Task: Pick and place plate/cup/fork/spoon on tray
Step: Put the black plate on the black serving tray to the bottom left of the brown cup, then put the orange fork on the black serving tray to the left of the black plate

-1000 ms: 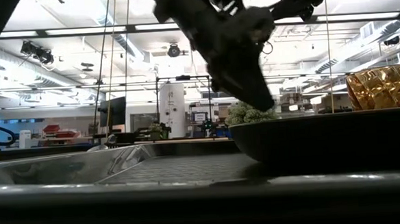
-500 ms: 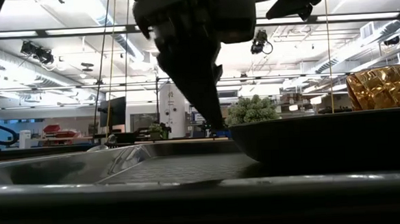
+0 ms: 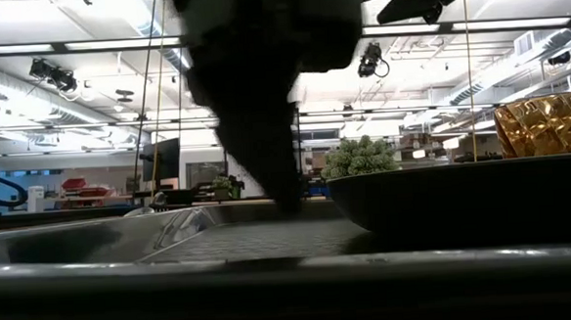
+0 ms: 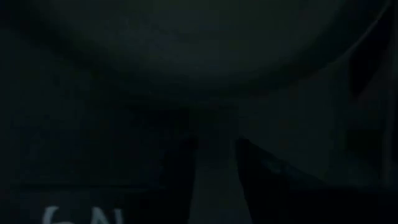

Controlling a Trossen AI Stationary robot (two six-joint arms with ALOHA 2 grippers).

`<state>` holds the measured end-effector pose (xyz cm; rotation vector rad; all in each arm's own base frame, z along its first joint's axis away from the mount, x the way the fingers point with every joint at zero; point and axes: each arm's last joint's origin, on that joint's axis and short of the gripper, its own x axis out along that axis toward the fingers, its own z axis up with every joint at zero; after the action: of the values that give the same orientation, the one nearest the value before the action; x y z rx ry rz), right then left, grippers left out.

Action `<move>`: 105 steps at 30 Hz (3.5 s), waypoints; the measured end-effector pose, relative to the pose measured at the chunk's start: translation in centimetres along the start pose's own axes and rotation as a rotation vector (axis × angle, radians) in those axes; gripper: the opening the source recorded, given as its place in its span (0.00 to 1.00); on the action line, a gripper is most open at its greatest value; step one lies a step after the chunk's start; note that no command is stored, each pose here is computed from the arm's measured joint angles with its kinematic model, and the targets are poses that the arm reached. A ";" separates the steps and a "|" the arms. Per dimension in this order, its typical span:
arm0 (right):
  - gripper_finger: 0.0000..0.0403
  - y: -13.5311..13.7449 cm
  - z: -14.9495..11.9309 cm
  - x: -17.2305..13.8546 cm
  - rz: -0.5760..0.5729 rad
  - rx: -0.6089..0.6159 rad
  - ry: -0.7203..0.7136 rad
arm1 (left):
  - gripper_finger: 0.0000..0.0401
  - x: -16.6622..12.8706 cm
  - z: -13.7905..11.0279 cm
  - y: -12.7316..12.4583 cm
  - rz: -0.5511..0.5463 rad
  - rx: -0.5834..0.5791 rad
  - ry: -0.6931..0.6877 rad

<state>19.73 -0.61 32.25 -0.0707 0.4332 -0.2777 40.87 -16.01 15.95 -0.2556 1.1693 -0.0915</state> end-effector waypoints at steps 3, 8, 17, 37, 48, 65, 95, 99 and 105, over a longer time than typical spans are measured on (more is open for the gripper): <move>0.02 0.0 0.0 0.0 0.012 -0.001 0.003 | 0.31 0.9 -0.3 0.1 0.022 -0.018 0.006; 0.02 0.2 -0.1 0.0 0.039 -0.005 0.008 | 0.31 1.9 0.2 0.2 0.052 -0.017 -0.068; 0.02 0.3 -0.1 -0.1 0.043 -0.007 0.010 | 0.31 2.1 1.0 0.0 0.058 -0.013 -0.172; 0.02 0.3 0.1 -0.1 0.043 -0.002 -0.008 | 0.31 1.8 1.6 0.5 0.090 0.041 -0.208; 0.02 0.3 -0.1 -0.1 0.043 0.007 0.005 | 0.31 -1.5 0.6 1.2 0.267 0.012 -0.127; 0.02 0.6 -1.3 0.9 0.039 0.025 -0.023 | 0.31 -4.0 -2.6 2.9 0.637 -0.039 0.087; 0.02 0.4 -0.7 1.0 0.005 -0.026 -0.091 | 0.29 -10.3 -10.3 6.0 1.210 0.120 -0.019; 0.02 0.5 -0.8 1.2 0.006 -0.034 -0.086 | 0.23 -11.5 -11.9 7.5 1.089 -0.022 -0.118; 0.02 0.7 -0.8 1.8 0.005 -0.082 -0.077 | 0.15 -12.8 -12.9 8.6 0.868 -0.244 -0.276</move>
<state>21.11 -0.48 30.69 -0.1599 0.3685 -0.2515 23.46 -7.00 20.61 0.0430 0.9310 0.8265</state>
